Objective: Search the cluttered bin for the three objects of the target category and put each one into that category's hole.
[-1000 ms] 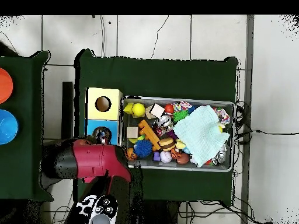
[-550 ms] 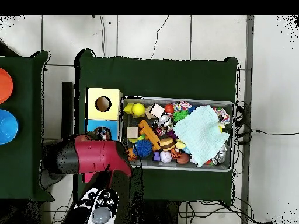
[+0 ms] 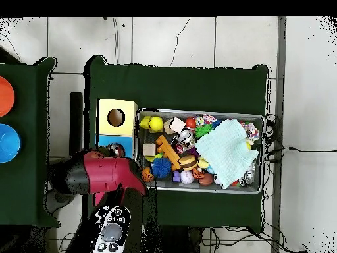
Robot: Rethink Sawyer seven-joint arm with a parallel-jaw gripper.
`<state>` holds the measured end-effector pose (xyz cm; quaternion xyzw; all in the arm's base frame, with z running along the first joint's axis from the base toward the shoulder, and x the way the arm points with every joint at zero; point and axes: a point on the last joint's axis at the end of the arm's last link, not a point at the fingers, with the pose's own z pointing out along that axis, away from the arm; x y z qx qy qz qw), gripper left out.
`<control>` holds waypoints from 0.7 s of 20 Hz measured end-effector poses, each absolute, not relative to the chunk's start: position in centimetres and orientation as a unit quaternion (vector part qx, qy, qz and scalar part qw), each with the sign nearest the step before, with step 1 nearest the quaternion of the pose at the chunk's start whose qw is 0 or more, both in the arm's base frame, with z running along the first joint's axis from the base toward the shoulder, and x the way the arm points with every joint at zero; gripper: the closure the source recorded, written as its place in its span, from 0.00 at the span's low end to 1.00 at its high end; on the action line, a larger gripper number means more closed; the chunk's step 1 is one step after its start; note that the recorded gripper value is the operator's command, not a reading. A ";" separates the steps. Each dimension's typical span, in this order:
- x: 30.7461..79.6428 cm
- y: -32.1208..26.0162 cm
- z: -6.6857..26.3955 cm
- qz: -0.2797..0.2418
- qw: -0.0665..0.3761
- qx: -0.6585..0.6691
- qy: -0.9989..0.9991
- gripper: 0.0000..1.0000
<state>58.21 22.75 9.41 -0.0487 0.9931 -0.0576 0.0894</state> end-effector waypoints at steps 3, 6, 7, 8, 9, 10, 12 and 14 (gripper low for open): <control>58.2 22.8 9.1 -0.057 0.092 -0.047 0.993 1.00; 58.2 22.9 9.0 -0.059 0.093 -0.048 0.993 1.00; 58.1 23.0 8.9 -0.061 0.094 -0.049 0.993 0.00; 58.1 23.0 8.9 -0.061 0.093 -0.049 0.993 0.00; 58.1 23.0 8.9 -0.061 0.093 -0.049 0.993 0.00; 58.1 23.0 8.8 -0.062 0.093 -0.049 0.993 0.00; 57.9 22.9 8.4 -0.064 0.093 -0.050 0.992 0.00; 57.9 22.8 8.2 -0.065 0.092 -0.050 0.992 0.00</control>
